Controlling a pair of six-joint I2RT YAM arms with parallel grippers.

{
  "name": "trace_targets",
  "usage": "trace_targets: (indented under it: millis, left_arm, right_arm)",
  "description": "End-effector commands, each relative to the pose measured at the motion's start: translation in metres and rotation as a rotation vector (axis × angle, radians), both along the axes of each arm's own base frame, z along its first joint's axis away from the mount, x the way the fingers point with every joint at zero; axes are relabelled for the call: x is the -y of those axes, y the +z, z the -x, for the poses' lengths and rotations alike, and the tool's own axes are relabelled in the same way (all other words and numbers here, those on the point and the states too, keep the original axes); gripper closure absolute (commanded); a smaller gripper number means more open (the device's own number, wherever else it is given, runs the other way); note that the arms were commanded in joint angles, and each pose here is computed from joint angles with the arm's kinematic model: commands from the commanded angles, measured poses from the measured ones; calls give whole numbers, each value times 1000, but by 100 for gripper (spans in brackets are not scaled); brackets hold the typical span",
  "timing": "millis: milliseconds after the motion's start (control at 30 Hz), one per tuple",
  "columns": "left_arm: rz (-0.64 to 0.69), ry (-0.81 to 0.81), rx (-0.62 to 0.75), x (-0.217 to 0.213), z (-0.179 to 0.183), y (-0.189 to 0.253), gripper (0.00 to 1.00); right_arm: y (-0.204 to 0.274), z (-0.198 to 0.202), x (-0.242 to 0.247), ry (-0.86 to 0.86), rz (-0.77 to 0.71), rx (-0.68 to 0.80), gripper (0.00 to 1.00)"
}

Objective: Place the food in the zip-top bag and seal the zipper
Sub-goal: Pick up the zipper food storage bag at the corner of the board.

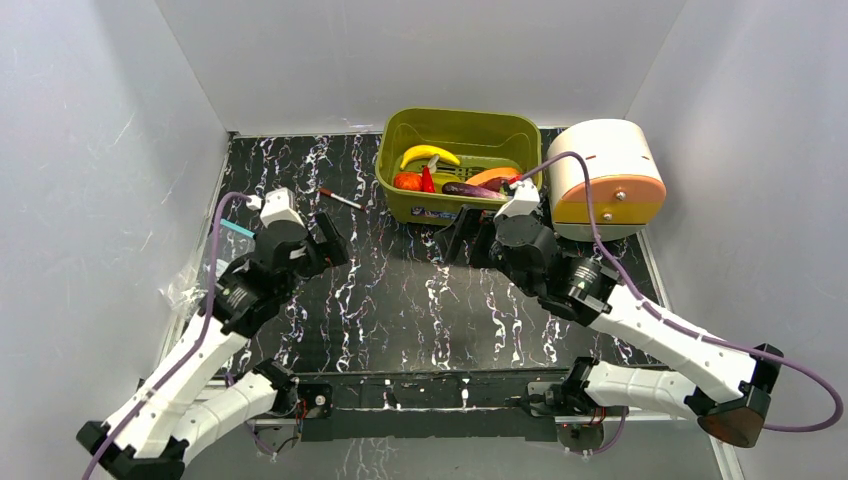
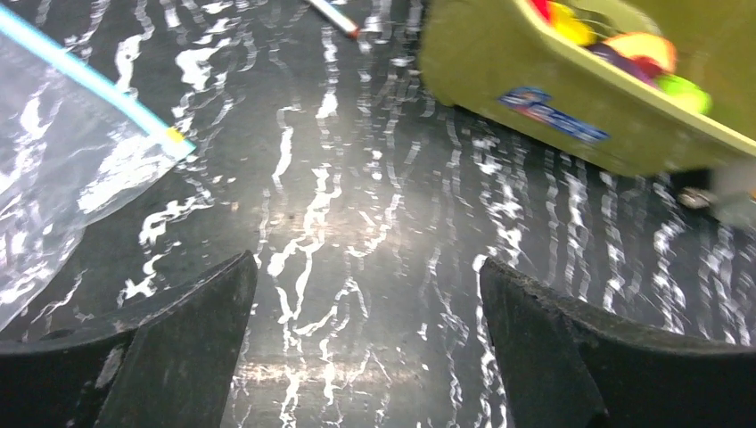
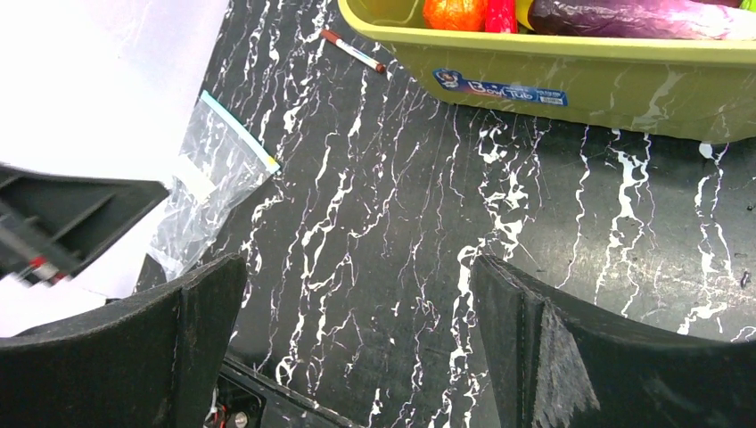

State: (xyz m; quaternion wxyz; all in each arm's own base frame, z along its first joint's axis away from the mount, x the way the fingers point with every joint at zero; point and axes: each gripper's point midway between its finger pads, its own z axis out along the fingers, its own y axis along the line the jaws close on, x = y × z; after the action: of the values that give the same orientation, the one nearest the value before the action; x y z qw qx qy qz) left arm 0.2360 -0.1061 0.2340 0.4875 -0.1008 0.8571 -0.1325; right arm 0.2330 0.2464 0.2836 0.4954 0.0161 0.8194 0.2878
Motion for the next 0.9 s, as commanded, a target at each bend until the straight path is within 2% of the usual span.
trace_targets:
  millis: [0,200,433,567,667,867]
  left_arm:
    - [-49,278,-42,-35,-10,-4,12]
    - [-101,394,-83,-46,-18,-17,35]
    - [-231,599,-177,-73,-32,-35,49]
    - [-190,722,-288,-95,-44,-55,63]
    - [-132,801,-361,-110,-50,-73,63]
    - [-47,961,-514,-133,-48,-114,48]
  right_arm:
    - [33,2,2,6,-84,81,2]
    - [36,6,5,17,-98,98,2]
    - [46,12,8,37,-138,122,2]
    - [49,16,8,55,-154,132,2]
    - [50,17,9,58,-156,139,2]
    - [50,19,13,59,-151,146,2]
